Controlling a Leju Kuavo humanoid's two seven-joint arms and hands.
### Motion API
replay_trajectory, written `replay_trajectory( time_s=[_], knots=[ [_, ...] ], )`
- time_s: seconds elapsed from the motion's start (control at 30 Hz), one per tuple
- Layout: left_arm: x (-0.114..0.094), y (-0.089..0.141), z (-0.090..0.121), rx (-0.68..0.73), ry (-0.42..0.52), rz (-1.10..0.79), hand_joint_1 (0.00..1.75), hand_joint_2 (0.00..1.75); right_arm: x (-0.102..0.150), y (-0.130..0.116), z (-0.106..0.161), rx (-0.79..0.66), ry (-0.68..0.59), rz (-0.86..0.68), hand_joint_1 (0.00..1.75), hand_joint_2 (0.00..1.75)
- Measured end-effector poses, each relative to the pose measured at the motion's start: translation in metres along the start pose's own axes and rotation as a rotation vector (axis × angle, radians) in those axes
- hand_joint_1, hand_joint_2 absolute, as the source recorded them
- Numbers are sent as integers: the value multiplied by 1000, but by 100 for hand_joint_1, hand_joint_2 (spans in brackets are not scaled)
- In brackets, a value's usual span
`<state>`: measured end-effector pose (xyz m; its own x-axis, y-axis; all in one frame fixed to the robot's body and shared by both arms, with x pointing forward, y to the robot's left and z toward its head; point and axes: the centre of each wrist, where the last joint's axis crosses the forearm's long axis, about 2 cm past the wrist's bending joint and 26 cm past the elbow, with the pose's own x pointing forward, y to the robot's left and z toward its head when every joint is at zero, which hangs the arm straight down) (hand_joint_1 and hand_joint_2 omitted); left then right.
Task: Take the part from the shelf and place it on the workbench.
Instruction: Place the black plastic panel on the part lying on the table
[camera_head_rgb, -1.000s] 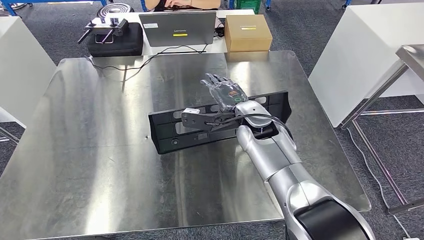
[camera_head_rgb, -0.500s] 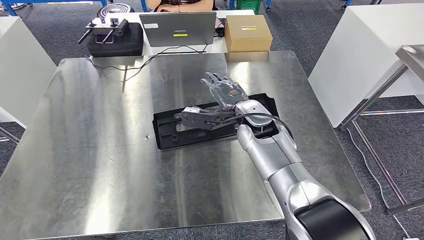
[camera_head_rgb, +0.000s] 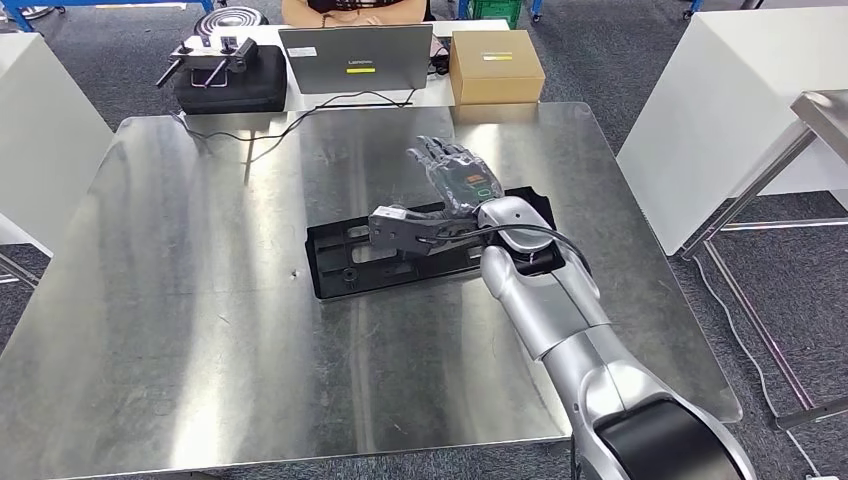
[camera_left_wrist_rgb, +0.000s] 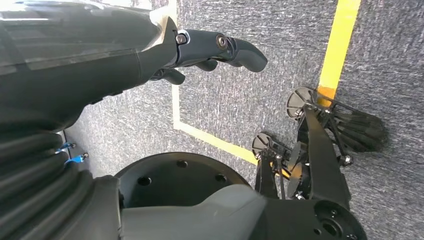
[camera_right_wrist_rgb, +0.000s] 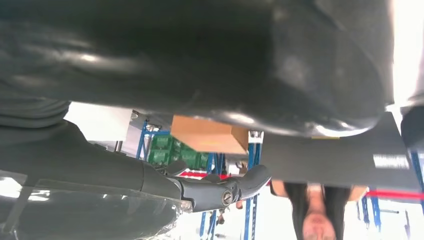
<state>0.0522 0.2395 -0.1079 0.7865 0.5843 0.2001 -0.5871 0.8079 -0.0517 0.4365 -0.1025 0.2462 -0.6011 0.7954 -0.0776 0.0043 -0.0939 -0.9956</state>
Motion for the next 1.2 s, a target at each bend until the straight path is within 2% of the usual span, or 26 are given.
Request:
replay_trajectory(
  time_s=[0.17,0.2,0.33,0.4,0.63,0.83,1.2],
  knots=[
    [0,0,0,6,-14,11,0,0,-4,-10,11,-109,-10,-10,0,0],
    [0,1,0,5,-54,18,0,0,-4,-14,15,-133,-12,-5,0,0],
    [9,9,-2,-1,-342,74,0,0,-7,-30,33,-220,-28,21,0,0],
    [14,13,-3,7,-384,99,0,0,-6,-38,41,-256,-47,29,0,0],
    [20,19,-4,21,-401,135,0,0,-3,-55,56,-345,-74,47,0,0],
    [20,20,-4,20,-404,140,0,0,-6,-49,63,-340,-79,33,0,0],
    [20,23,-5,9,-405,126,0,0,-8,-53,65,-348,-73,37,0,0]
  ],
)
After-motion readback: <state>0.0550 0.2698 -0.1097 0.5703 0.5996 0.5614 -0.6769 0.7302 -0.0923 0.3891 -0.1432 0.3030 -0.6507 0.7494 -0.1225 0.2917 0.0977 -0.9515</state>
